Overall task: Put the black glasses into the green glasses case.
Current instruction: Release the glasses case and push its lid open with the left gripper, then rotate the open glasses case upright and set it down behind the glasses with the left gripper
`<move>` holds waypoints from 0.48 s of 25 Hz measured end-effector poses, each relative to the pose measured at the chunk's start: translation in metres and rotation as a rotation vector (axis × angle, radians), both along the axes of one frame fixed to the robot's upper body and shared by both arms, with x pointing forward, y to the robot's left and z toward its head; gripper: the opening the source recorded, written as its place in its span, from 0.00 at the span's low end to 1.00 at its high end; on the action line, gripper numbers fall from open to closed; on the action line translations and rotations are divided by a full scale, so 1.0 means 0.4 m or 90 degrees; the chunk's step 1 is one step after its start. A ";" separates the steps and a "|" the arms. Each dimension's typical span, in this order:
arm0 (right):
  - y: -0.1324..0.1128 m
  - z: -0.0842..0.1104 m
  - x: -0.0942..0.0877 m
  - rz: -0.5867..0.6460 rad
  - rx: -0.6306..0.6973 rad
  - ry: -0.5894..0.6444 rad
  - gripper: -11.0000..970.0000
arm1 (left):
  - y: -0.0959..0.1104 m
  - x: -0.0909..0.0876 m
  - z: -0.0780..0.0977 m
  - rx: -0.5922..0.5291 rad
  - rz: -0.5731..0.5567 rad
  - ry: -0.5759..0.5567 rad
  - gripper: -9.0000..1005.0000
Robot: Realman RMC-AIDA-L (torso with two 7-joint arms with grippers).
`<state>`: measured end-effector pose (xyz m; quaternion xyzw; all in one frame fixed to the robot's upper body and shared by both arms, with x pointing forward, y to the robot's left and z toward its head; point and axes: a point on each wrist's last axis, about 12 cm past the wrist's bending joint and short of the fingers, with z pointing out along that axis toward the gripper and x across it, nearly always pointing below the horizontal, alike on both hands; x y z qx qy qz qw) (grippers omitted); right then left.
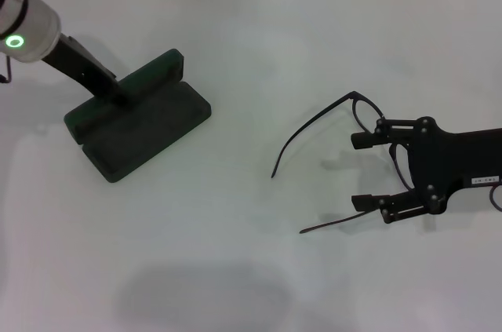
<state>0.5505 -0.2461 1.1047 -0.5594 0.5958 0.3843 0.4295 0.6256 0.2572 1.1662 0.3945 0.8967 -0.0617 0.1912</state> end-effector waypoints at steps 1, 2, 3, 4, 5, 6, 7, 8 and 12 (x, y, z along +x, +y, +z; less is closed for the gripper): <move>0.000 0.000 0.000 0.000 -0.001 0.000 0.89 | 0.000 -0.001 0.000 0.001 0.000 -0.002 0.70; -0.001 -0.001 -0.001 0.000 -0.002 0.001 0.89 | 0.000 -0.001 0.000 0.002 0.000 -0.003 0.67; -0.001 -0.002 -0.001 0.001 -0.003 0.001 0.89 | 0.000 -0.001 0.001 0.002 -0.001 -0.004 0.65; -0.001 -0.002 -0.001 0.001 -0.004 0.001 0.89 | -0.001 -0.001 0.001 0.003 -0.002 -0.004 0.62; -0.001 -0.003 -0.001 0.001 -0.005 0.002 0.89 | -0.002 -0.001 0.001 0.003 -0.003 -0.004 0.59; -0.001 -0.003 -0.001 0.001 -0.005 0.001 0.89 | -0.004 -0.001 0.001 0.003 -0.004 -0.003 0.57; -0.001 -0.003 -0.001 0.001 -0.006 0.001 0.89 | -0.005 -0.001 0.001 0.003 -0.006 -0.002 0.46; -0.001 -0.004 -0.001 0.001 -0.006 0.001 0.89 | -0.007 -0.002 0.002 0.004 -0.008 0.000 0.36; -0.001 -0.005 -0.002 0.000 -0.007 0.003 0.89 | -0.025 -0.005 0.011 -0.001 -0.027 -0.004 0.25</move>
